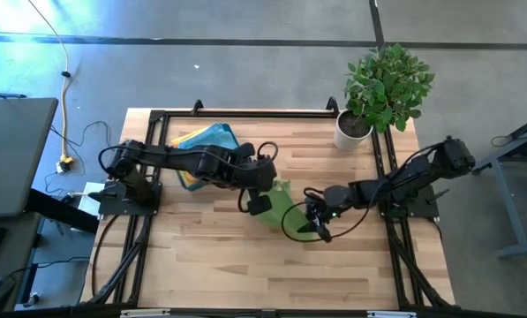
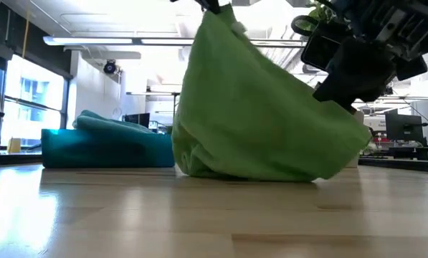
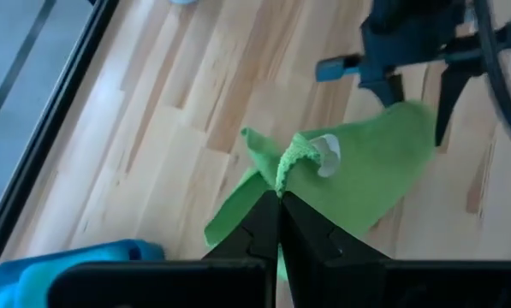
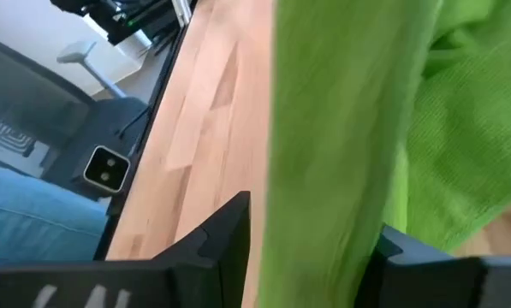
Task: Fold microfiber towels
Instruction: Fold the green microfiber cloth
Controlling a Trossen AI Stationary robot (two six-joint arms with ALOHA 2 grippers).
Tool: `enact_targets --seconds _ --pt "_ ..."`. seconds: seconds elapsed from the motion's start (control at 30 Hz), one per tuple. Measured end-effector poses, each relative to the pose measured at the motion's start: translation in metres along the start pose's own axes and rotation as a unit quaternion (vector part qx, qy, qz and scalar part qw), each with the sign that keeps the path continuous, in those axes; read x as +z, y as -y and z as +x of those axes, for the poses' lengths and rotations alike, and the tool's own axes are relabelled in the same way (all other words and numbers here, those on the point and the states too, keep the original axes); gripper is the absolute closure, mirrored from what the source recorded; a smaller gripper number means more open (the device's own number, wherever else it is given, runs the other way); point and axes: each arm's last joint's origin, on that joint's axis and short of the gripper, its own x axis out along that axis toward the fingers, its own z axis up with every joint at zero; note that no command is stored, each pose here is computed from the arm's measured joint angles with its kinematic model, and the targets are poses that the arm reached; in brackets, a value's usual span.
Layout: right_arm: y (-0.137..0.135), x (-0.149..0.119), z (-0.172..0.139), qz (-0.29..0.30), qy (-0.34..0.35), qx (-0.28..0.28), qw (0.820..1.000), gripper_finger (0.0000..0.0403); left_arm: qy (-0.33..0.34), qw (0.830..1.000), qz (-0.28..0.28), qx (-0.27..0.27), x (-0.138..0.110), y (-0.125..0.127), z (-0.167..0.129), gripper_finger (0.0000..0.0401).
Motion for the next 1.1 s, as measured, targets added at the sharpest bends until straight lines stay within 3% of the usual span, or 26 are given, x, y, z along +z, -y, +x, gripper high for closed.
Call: enact_targets --seconds 0.33,0.63,0.8,0.97,1.1 --pt "-0.007 -0.005 0.002 0.022 -0.010 0.002 1.000 0.0291 -0.019 1.000 0.006 0.006 -0.005 -0.003 -0.004 0.0401" --pt "-0.010 -0.008 0.003 0.066 0.009 -0.033 0.997 0.0396 -0.013 1.000 -0.006 0.019 -0.005 -0.005 -0.008 0.0401" --pt "-0.013 -0.008 0.002 0.118 0.024 -0.047 0.992 0.0399 -0.033 0.999 -0.004 0.021 -0.010 -0.003 -0.009 0.0401" --pt "-0.021 0.001 -0.011 0.121 0.056 -0.058 0.989 0.0402 -0.065 0.997 -0.032 0.032 -0.020 0.000 -0.013 0.0401" --pt "-0.029 0.013 -0.028 0.114 0.035 -0.102 0.988 0.0402 -0.049 0.995 -0.053 0.063 -0.022 0.005 -0.016 0.0401"
